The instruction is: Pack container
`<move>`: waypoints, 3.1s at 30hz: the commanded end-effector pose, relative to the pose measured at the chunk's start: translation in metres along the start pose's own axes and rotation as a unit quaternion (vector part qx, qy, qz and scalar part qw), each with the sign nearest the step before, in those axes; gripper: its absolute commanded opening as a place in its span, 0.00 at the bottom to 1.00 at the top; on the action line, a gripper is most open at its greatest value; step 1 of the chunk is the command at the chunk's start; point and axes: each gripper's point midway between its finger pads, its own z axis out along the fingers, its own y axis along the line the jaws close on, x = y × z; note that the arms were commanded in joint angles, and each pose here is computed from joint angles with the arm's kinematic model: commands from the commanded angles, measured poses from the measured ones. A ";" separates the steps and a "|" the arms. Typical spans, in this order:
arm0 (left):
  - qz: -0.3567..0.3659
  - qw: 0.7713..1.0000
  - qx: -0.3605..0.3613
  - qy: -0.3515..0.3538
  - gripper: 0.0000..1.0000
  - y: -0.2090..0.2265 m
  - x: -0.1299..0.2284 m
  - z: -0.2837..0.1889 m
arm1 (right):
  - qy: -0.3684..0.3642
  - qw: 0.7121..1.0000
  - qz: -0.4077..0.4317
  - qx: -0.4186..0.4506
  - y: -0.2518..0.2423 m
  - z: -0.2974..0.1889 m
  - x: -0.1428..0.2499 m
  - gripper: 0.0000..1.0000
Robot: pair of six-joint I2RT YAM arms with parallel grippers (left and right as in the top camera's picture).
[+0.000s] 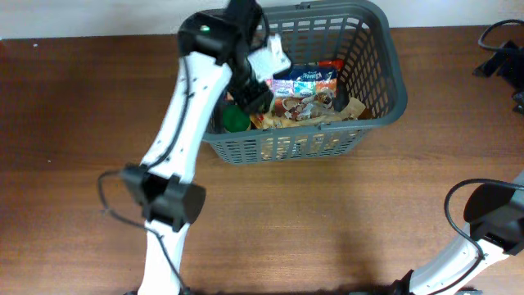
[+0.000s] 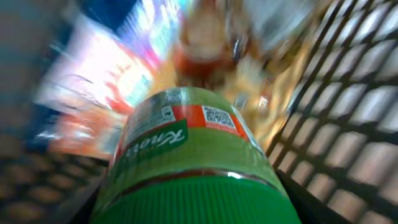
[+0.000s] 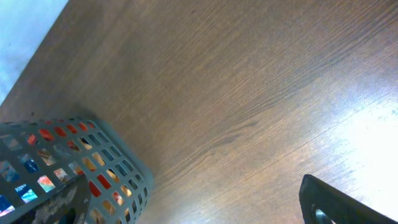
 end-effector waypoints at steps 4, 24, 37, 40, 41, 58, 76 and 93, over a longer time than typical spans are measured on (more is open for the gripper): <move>-0.023 0.995 -0.029 0.088 0.02 0.018 0.031 0.023 | 0.006 1.000 0.000 0.000 0.001 0.003 0.002 0.99; -0.073 0.992 -0.044 0.089 0.28 0.041 0.044 0.020 | 0.008 1.000 0.000 0.001 0.001 0.003 0.003 0.99; -0.087 0.991 -0.047 0.085 0.99 0.042 0.043 0.020 | 0.008 1.000 0.000 0.001 0.001 0.003 0.002 0.99; -0.088 0.991 -0.047 0.085 0.99 0.042 0.043 0.020 | 0.008 1.000 0.000 0.001 0.001 0.003 0.002 0.99; -0.097 0.990 -0.050 0.086 0.99 0.043 0.043 0.020 | 0.008 1.000 0.000 0.001 0.001 0.003 0.002 0.99; -0.113 0.982 -0.139 -0.058 0.99 0.043 0.010 -0.091 | 0.008 1.000 0.000 0.001 0.001 0.003 0.002 0.99; -0.511 0.718 -0.436 -0.185 0.99 0.112 0.245 -0.341 | 0.003 1.000 -0.001 -0.016 0.007 0.003 -0.001 0.99; -0.511 0.717 -0.437 -0.186 0.99 0.112 0.245 -0.341 | -0.061 0.995 -0.065 -0.054 0.055 -0.062 0.028 0.99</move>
